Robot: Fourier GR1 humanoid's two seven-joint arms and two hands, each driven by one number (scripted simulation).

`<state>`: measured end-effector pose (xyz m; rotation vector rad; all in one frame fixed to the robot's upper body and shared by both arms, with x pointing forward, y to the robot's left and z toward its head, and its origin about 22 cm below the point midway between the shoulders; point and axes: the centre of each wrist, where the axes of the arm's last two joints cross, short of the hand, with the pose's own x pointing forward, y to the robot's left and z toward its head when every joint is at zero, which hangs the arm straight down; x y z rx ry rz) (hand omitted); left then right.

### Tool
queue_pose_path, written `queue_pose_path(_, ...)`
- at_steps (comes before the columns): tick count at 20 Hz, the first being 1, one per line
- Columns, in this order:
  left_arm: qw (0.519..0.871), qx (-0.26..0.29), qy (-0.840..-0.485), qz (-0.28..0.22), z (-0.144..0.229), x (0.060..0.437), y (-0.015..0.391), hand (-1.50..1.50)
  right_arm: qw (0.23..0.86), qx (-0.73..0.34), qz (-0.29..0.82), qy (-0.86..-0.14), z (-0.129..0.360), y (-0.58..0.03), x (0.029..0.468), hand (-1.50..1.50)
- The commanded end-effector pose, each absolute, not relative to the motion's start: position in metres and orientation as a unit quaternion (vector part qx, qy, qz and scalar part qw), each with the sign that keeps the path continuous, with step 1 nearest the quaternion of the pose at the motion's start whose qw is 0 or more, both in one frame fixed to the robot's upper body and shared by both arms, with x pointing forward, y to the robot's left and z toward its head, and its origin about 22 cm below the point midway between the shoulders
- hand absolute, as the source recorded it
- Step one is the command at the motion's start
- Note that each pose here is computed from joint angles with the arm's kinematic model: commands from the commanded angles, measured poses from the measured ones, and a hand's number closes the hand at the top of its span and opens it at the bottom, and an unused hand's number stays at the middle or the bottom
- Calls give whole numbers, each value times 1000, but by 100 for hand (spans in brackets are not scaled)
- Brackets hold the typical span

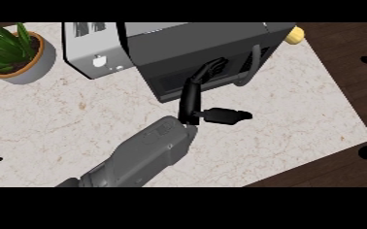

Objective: Pick up the milk, place it into the microwave and close the microwave

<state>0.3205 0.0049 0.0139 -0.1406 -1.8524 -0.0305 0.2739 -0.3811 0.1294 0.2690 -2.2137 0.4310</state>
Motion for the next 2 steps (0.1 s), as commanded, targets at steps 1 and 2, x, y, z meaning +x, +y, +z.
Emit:
queue_pose_path(1, 602, -26, -798, 15, 25, 343, 10, -150, 426, 123, 169, -880, 132, -386, 279, -150)
queue_pose_path(2, 602, -27, -798, 15, 25, 343, 10, -150, 430, 122, 168, -879, 133, -392, 279, -150)
